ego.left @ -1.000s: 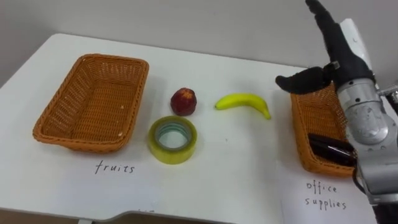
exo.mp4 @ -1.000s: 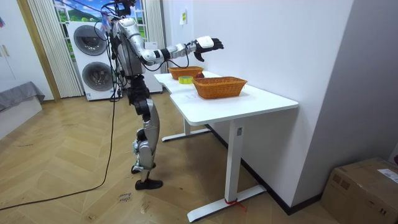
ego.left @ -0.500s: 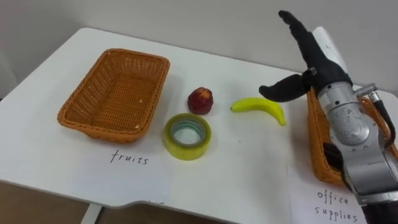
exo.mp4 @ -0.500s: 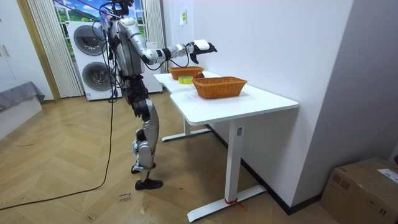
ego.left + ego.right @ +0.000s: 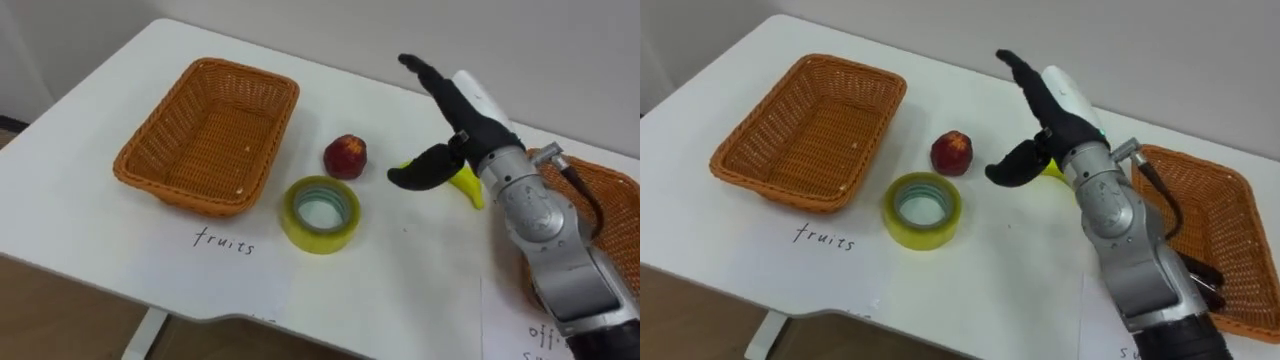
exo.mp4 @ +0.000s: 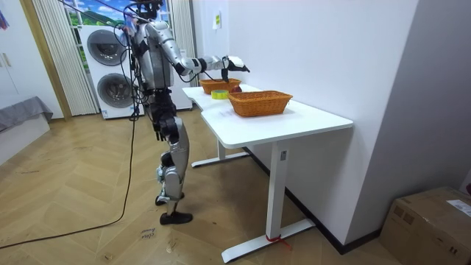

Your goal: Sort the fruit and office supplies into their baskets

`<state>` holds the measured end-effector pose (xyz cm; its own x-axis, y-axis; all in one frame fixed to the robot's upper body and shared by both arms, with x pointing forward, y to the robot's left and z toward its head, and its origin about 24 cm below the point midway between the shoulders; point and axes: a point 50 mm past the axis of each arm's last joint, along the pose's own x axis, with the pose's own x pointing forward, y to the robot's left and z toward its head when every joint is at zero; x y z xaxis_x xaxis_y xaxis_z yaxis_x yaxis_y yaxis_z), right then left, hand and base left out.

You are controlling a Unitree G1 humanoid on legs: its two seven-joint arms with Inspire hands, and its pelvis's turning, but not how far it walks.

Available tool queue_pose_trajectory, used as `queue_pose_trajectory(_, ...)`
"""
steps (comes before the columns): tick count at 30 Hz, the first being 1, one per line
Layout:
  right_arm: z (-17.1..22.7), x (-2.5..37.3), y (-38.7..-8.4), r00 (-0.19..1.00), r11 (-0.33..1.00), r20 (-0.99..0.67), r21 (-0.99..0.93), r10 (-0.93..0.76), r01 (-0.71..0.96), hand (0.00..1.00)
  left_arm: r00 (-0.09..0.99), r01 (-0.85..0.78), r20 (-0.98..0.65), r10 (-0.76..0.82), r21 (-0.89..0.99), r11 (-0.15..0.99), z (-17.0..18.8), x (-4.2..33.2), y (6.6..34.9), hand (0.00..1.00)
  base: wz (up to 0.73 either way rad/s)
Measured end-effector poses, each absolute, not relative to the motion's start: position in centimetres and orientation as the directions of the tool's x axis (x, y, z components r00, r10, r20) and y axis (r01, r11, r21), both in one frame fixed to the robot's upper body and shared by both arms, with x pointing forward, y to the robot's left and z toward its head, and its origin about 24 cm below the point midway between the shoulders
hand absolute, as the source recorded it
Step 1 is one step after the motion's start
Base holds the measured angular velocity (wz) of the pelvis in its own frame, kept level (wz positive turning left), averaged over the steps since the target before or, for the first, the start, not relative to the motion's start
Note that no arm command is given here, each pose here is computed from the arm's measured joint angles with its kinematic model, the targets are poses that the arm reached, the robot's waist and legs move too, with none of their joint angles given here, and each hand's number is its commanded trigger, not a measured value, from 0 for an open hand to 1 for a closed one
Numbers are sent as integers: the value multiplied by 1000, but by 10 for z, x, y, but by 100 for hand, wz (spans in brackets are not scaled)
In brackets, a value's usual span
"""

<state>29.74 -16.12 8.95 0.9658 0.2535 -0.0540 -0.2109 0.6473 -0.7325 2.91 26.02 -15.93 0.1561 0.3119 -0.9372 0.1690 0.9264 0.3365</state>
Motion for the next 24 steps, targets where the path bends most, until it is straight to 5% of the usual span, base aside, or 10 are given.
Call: queue_pose_trajectory(24, 66, 298, -129, 932, 611, -157, -718, 326, -335, 0, 204, 192, -921, 332, 370, 909, -155, 43, 264, 0, 1)
